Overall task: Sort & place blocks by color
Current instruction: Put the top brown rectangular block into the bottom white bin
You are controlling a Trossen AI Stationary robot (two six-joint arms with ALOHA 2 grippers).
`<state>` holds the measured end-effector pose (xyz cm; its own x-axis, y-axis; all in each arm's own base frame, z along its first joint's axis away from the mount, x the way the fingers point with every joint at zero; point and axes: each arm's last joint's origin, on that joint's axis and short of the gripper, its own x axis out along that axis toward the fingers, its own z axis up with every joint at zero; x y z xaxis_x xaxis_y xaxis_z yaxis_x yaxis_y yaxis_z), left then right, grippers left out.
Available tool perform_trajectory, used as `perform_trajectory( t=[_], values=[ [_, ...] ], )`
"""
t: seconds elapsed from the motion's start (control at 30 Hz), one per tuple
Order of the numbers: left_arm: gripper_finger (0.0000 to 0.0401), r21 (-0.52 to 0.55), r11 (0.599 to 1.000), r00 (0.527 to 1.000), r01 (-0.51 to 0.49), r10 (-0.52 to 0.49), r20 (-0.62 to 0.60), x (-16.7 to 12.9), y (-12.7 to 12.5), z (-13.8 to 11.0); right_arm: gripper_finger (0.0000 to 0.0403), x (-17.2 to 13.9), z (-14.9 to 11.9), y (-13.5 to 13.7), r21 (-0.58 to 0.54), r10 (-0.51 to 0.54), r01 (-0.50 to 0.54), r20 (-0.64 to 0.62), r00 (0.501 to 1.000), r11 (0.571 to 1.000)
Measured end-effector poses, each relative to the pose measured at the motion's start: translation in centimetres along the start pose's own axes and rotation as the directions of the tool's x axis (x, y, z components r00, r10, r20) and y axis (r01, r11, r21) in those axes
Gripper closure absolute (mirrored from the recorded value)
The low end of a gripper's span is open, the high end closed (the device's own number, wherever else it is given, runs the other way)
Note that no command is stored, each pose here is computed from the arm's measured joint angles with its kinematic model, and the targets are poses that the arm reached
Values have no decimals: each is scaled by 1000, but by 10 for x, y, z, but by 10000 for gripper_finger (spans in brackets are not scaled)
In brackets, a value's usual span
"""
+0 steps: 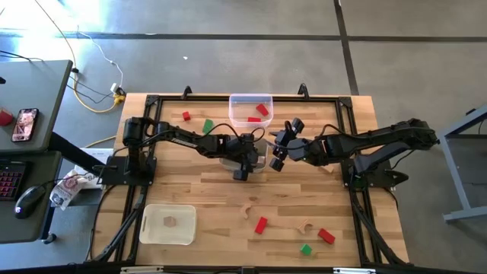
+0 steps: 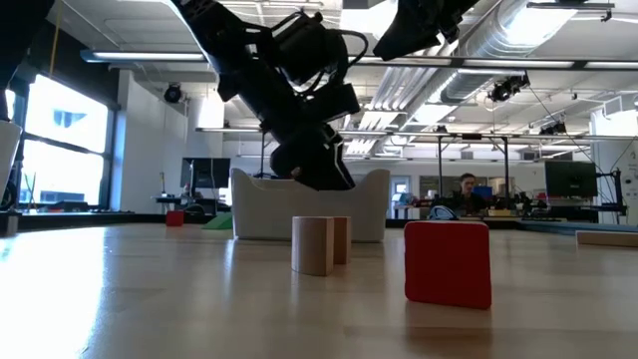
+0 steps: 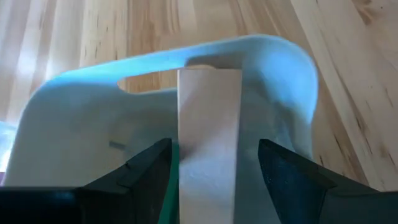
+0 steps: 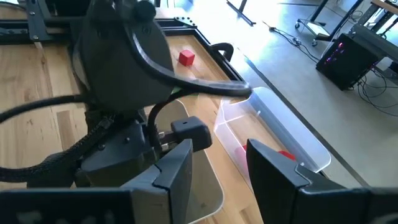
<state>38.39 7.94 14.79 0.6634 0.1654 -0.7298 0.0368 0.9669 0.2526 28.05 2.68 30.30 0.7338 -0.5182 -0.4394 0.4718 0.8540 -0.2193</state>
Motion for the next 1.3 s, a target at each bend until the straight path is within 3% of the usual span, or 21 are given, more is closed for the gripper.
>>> perform_trajectory(
  t=[0.3,0.6,0.97,1.3],
  values=[
    [186,2,1000,1000,-3,3,-2,3,1,-1,263,0,0,0,0,1,-1,0,1000,1000],
    [304,1,1000,1000,-15,15,13,3,1,0,263,0,0,0,0,1,-1,0,1000,1000],
    [307,1,1000,999,-28,28,18,3,1,2,263,0,-4,-1,14,-5,5,-35,999,1000],
    [307,-6,995,994,-98,98,47,-14,12,24,263,-1,-17,-4,46,-30,37,-143,989,998]
  ],
)
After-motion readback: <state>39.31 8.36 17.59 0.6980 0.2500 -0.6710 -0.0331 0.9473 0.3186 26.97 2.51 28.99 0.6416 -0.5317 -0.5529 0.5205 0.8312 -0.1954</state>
